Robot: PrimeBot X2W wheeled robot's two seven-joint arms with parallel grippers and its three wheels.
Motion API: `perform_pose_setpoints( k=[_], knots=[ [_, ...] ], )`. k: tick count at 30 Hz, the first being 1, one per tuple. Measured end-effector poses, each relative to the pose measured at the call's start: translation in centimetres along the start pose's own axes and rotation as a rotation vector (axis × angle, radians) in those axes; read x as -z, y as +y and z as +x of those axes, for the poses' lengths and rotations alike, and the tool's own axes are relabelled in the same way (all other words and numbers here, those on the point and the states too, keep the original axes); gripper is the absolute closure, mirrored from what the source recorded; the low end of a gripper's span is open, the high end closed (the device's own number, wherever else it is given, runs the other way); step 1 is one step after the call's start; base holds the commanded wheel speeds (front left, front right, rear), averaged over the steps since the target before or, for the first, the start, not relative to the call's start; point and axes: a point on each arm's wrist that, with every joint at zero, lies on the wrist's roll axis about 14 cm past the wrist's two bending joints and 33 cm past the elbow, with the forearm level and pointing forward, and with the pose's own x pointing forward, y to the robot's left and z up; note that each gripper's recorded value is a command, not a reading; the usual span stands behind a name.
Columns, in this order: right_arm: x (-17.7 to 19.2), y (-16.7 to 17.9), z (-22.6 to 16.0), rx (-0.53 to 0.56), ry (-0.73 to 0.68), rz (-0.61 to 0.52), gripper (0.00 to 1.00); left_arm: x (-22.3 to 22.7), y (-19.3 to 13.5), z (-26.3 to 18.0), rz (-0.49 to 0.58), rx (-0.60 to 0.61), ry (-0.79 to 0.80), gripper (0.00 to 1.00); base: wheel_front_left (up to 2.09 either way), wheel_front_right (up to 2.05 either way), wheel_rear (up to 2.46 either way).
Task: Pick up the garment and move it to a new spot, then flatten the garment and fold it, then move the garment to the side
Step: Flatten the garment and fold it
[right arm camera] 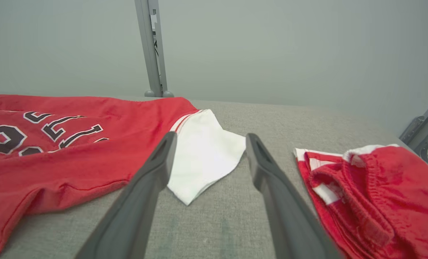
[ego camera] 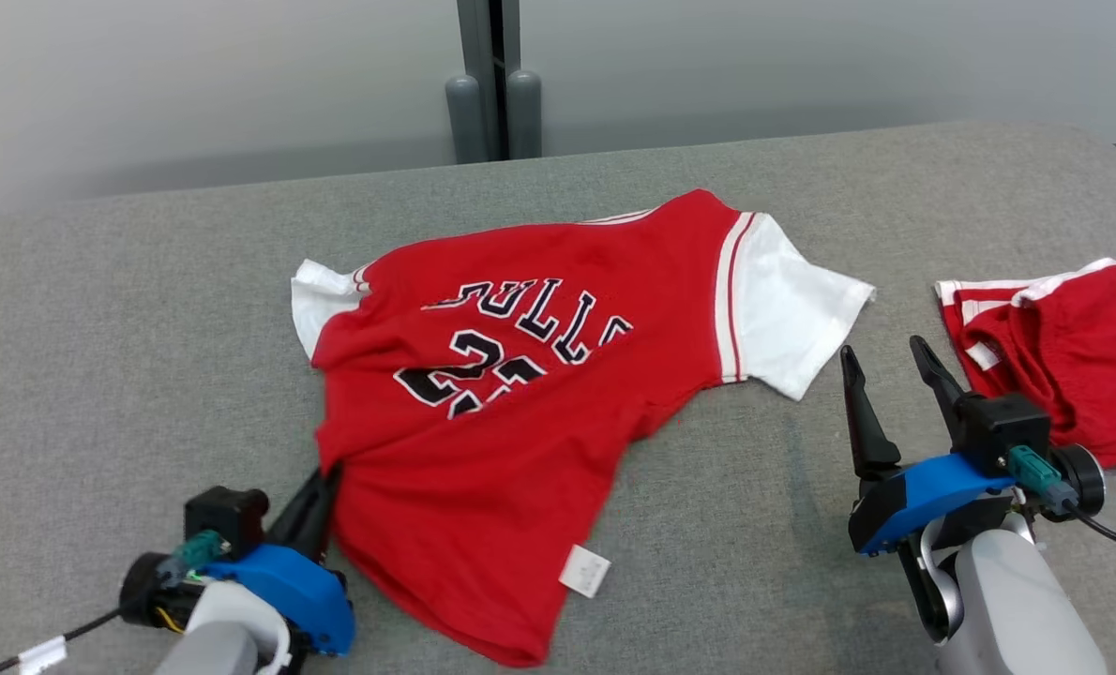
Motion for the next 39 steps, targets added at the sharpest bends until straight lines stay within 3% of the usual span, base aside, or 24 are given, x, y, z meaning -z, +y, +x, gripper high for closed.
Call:
perform_pose_setpoints(
  k=[15,16,18,23,39],
  knots=[
    [1.0,1.7,0.6,-0.05,0.021,0.02,0.0,-8.1,11.7,0.4,0.208,-0.233,-0.107,1.0,0.0,0.0,0.0],
    [1.0,1.7,0.6,-0.051,0.02,0.019,0.0,-8.7,12.1,0.4,0.216,-0.247,-0.117,0.87,0.0,0.0,0.0],
    [0.8,1.7,0.5,-0.052,0.015,0.021,0.0,-9.8,12.7,0.5,0.24,-0.28,-0.141,0.0,0.0,0.0,0.0],
    [-0.4,2.1,0.4,-0.059,-0.02,0.04,0.0,-12.1,12.6,0.1,0.217,-0.343,-0.23,0.0,0.0,0.0,0.0],
    [-2.5,4.6,-2.7,-0.117,-0.084,0.099,0.0,-5.8,6.7,-5.8,0.069,-0.371,-0.244,0.0,0.0,0.0,0.0]
  ],
)
